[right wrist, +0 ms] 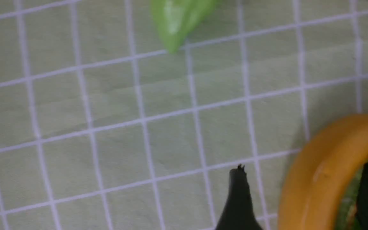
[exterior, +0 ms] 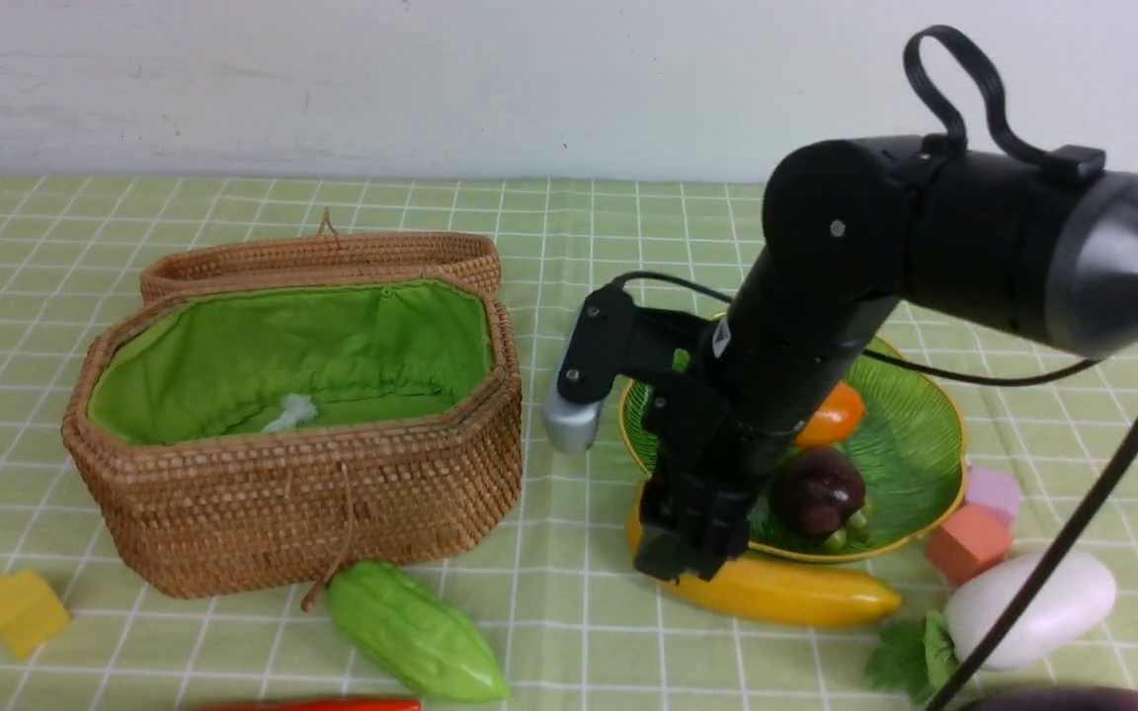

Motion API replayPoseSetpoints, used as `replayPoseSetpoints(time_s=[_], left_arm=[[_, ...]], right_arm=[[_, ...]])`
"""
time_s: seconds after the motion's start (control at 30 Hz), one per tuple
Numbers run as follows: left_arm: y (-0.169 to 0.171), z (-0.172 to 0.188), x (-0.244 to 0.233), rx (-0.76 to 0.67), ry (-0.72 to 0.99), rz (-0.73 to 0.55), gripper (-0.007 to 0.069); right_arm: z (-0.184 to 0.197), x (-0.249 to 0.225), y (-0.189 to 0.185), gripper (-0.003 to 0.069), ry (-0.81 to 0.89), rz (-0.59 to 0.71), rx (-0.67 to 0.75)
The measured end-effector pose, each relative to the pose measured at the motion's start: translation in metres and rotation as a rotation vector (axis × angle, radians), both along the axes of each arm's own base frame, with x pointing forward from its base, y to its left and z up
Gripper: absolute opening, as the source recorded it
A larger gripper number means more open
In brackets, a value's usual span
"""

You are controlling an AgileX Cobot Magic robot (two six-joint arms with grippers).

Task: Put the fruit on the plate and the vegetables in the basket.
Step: Use the right arm to grab a banana and put it into the right plate

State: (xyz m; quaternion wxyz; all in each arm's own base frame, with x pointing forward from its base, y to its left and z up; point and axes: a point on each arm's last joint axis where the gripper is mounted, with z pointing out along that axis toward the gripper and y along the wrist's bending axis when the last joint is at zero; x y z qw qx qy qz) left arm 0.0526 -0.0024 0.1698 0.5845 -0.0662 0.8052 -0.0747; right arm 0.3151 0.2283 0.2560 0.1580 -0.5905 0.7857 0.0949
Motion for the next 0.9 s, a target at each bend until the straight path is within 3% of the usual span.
replayPoseSetpoints(time_s=[0.1,0.3,0.57,0.9], left_arm=[[0.000,0.000,0.000,0.000,0.000,0.000,0.0239],[0.000,0.000,0.000,0.000,0.000,0.000,0.0239],[0.000,0.000,0.000,0.000,0.000,0.000,0.0239],[0.000,0.000,0.000,0.000,0.000,0.000,0.0239]], right_arm=[[-0.006,0.006,-0.009,0.0531,0.010,-0.053,-0.049],[-0.020,0.000,-0.012,0.0614,0.042,-0.020,-0.078],[-0.053,-0.003,-0.023,0.0620,-0.022,0.025,-0.148],[-0.065,0.005,-0.020,0.0607,-0.084,0.016,-0.129]])
